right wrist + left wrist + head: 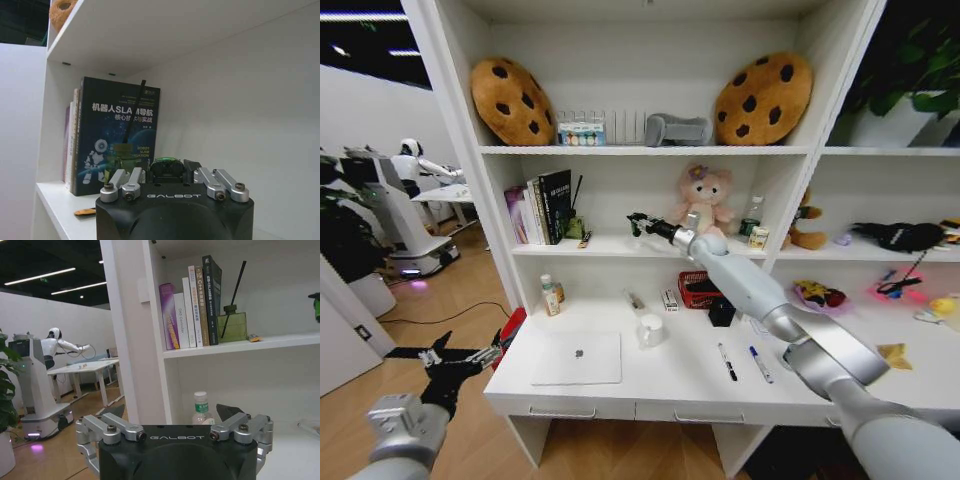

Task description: Organize the objects on the table.

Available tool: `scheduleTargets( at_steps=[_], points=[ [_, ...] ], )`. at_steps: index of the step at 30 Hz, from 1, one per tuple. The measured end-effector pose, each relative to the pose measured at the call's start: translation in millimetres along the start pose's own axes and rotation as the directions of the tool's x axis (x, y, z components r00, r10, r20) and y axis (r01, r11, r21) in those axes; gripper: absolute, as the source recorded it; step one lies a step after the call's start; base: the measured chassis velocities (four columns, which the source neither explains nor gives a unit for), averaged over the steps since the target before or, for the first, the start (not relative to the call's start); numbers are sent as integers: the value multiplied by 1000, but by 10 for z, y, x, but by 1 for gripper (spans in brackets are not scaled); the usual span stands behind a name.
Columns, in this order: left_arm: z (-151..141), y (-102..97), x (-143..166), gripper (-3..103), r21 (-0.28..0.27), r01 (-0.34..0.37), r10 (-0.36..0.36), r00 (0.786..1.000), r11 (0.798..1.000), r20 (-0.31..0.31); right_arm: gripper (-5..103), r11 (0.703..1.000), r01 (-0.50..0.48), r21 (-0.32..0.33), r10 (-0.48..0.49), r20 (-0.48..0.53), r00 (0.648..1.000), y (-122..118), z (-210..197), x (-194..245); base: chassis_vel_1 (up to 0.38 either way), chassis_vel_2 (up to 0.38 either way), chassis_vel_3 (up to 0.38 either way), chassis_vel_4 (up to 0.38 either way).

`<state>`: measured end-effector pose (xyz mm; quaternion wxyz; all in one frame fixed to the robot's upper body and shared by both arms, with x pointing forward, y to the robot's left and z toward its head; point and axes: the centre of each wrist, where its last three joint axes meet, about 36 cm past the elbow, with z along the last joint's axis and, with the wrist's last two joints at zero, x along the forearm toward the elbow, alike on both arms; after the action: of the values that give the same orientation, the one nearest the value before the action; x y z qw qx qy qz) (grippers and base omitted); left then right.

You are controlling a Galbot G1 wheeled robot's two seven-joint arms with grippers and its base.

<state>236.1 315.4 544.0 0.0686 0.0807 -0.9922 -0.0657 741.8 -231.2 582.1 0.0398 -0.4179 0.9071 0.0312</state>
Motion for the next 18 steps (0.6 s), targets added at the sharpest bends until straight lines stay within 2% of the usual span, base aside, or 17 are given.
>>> scheduleTargets(
  at_steps=[2,4,7,10,12,18],
  points=[
    [0,0,0,100,0,0,0,1000,1000,0,37,1000,-4,5,4,5,1000,30,83,-84,0,0,0,0],
    [0,0,0,100,0,0,0,1000,1000,0,37,998,-45,47,44,24,999,77,419,-199,0,0,0,0],
    [0,0,0,100,0,0,0,1000,1000,0,37,997,-68,47,67,25,997,99,536,-178,0,0,0,0],
    [0,0,0,100,0,0,0,1000,1000,0,37,995,-84,60,83,18,996,77,572,-44,0,0,0,0],
    [0,0,0,100,0,0,0,1000,1000,0,37,991,-112,77,113,0,994,-4,553,269,0,0,0,0],
    [0,0,0,100,0,0,0,1000,1000,0,37,983,-163,86,166,-22,986,-79,579,648,0,0,0,0]
  ],
)
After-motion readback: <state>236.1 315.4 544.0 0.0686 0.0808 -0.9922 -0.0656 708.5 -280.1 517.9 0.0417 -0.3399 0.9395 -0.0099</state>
